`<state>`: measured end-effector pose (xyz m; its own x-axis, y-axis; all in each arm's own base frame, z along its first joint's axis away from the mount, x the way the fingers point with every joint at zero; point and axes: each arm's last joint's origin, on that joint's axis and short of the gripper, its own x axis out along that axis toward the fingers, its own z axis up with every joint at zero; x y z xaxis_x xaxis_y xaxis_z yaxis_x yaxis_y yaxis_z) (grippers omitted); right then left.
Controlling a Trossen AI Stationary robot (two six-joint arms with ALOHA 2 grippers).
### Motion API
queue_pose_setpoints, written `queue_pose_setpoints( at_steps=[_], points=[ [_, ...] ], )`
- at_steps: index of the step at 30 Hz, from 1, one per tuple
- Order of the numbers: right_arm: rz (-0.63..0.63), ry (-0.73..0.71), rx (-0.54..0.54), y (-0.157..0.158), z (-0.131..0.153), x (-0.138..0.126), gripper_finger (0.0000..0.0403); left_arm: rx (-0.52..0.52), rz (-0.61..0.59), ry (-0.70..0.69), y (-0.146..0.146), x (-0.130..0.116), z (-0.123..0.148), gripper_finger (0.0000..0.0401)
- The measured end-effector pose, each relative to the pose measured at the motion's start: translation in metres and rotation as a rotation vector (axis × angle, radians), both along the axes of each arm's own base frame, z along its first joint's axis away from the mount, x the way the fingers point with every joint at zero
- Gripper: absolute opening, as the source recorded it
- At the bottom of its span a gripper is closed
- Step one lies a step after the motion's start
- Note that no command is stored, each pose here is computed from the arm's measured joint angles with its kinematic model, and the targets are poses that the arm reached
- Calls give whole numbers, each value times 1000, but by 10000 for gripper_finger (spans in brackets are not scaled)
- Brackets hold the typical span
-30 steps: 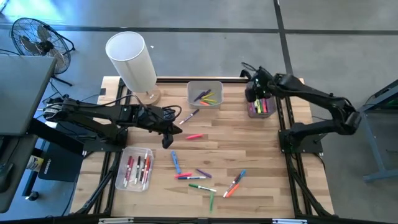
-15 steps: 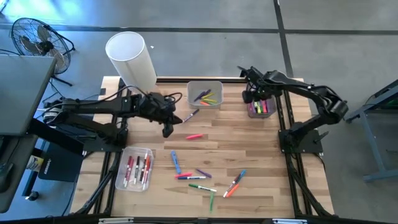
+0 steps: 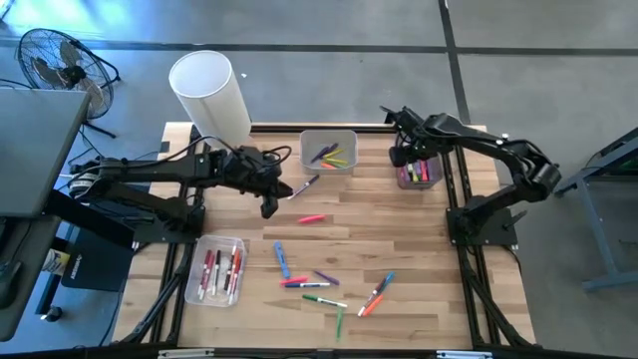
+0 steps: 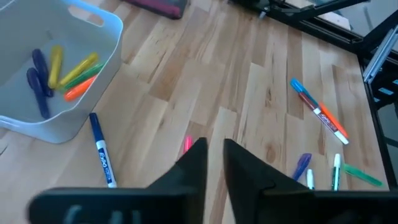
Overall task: Pick & Place Markers
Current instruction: Put the blue highlighter pen into the black bin
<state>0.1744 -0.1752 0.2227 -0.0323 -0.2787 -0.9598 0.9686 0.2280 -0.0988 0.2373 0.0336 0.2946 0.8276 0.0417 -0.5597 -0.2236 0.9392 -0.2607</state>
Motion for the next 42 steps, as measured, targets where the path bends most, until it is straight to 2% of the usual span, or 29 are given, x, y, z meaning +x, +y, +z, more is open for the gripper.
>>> queue_pose_setpoints(
  at_steps=[5,7,10,16,25,31,42],
  points=[
    [78,-71,-71,20,25,-3,113,24,17,-40,-1,3,4,111],
    [113,-114,-107,33,38,-5,113,65,-2,-34,-5,3,3,125],
    [191,-169,-145,55,53,-7,113,179,-149,10,-22,3,0,130],
    [279,-236,-181,95,69,-10,106,437,-494,80,-75,13,-19,131],
    [383,-267,-187,131,71,1,67,567,-795,294,-132,26,-76,131],
    [396,-302,-175,147,71,4,49,616,-892,422,-139,33,-107,131],
    [356,-336,-197,160,71,6,41,724,-1050,519,-142,41,-140,131]
  ],
)
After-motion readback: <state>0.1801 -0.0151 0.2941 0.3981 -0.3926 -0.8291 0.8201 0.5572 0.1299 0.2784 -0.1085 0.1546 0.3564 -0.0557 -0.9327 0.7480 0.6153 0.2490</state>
